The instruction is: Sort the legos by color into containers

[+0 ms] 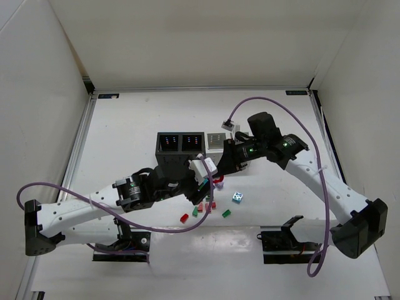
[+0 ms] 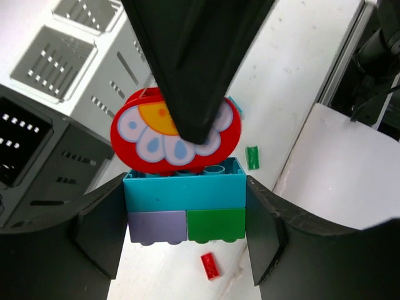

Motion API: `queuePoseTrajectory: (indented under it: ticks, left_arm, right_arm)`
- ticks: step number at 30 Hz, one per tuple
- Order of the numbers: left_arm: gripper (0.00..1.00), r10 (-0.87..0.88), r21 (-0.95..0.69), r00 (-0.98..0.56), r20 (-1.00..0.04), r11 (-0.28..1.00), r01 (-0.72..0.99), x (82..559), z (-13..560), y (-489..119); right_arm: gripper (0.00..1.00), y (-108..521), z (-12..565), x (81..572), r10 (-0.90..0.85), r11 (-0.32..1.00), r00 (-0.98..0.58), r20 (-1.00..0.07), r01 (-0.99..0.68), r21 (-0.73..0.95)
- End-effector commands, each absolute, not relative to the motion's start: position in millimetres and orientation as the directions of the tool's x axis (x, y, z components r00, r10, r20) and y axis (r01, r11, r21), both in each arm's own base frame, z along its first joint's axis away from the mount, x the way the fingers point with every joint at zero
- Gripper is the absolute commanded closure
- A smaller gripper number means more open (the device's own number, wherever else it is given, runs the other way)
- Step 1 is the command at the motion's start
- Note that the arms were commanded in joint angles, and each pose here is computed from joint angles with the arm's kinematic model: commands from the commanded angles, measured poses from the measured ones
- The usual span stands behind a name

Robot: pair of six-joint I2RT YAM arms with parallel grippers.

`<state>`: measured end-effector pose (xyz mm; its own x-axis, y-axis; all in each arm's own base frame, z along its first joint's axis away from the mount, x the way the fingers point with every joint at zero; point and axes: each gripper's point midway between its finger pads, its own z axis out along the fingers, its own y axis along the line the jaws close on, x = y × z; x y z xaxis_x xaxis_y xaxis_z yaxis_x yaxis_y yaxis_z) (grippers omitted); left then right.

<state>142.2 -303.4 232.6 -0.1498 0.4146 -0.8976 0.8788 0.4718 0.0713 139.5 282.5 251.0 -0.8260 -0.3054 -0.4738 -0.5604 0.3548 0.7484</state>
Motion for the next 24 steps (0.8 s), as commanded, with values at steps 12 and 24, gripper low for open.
queuePoseTrajectory:
  ticks: [12,24]
  left_arm:
    - [0.57,0.311,0.023,-0.183,-0.933,0.558,0.83,143.7,246.5,-281.4]
    - [0.55,0.175,-0.09,-0.333,-0.927,0.755,0.649,165.7,245.8,-249.7]
  right_arm:
    - [1.0,223.3,268.7,211.8,-0.086,0.531,-0.818,-0.569,-0.521,0.668]
    - [1.0,182.5,228.6,321.8,0.041,0.908,-0.646,-0.762,-0.294,0.298]
